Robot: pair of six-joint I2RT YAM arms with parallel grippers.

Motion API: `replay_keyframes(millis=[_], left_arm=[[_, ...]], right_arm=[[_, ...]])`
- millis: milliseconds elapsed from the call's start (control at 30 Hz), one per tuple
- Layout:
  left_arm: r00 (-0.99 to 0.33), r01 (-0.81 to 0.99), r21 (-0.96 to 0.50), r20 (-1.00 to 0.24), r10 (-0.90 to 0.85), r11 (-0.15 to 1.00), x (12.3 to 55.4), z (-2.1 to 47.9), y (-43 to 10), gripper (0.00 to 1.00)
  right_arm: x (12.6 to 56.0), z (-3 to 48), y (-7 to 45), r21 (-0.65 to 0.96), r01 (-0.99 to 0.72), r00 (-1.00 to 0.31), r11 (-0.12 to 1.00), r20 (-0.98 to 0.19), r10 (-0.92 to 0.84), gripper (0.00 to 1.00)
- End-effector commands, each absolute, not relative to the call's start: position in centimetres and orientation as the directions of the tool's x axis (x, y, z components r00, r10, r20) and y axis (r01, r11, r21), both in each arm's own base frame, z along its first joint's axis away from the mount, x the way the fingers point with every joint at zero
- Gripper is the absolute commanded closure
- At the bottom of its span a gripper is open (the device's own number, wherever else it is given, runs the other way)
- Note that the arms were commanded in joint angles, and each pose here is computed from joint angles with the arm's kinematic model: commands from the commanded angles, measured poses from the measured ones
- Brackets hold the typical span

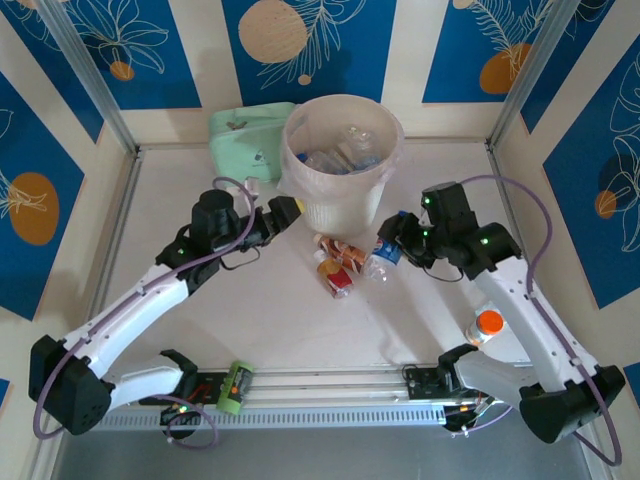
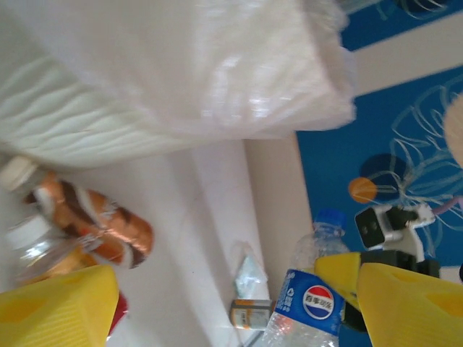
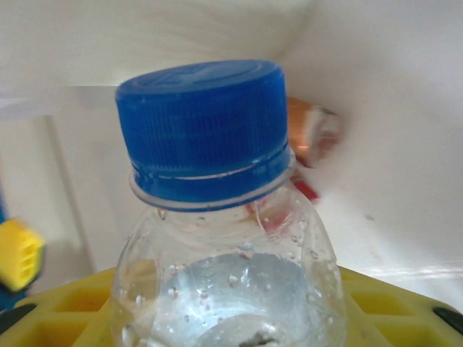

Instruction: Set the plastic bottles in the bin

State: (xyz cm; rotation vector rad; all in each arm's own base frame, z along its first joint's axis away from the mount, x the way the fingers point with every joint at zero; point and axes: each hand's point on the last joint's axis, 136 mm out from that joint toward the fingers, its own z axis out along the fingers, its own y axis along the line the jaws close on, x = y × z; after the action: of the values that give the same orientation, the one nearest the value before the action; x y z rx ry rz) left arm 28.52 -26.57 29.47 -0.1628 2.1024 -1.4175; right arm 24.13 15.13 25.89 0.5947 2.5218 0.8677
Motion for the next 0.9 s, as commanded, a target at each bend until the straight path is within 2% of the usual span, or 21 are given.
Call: replay_keyframes(millis=[0, 133, 267, 400, 700, 867], left_arm=[[-0.791, 0.439, -0.858, -0.510, -0.339, 0.266, 26.5, 35.8, -29.7, 0.12], [-0.759, 0.566, -0.800, -0.600, -0.254, 0.200, 23.7, 38.2, -32.2, 0.08], [-0.691, 0.660, -0.721, -0.693, -0.204, 0.213, 21.8, 39.0, -33.0, 0.03], [-0.656, 0.702, -0.674, -0.738, -0.161, 0.231, 21.2, 39.0, -33.6, 0.01], [-0.643, 0.747, -0.638, -0.765, -0.039, 0.187, 20.7, 38.0, -36.3, 0.06], [-0.605, 0.770, -0.577, -0.796, 0.022, 0.274, 21.6, 36.9, -36.7, 0.14]], right_arm=[[23.7, 30.0, 16.7, 0.727, 0.195, -0.828, 0.659, -0.238, 0.508, 0.48], [24.3, 34.1, 18.0, 0.769, 0.120, -0.813, 0.628, -0.287, 0.507, 0.48], [24.9, 36.4, 19.2, 0.792, 0.084, -0.815, 0.604, -0.294, 0.500, 0.48], [25.4, 37.8, 20.4, 0.803, 0.054, -0.819, 0.594, -0.305, 0.486, 0.48], [26.5, 36.6, 22.0, 0.813, 0.064, -0.832, 0.578, -0.277, 0.481, 0.48], [26.9, 36.6, 22.6, 0.822, 0.060, -0.851, 0.567, -0.255, 0.459, 0.47]])
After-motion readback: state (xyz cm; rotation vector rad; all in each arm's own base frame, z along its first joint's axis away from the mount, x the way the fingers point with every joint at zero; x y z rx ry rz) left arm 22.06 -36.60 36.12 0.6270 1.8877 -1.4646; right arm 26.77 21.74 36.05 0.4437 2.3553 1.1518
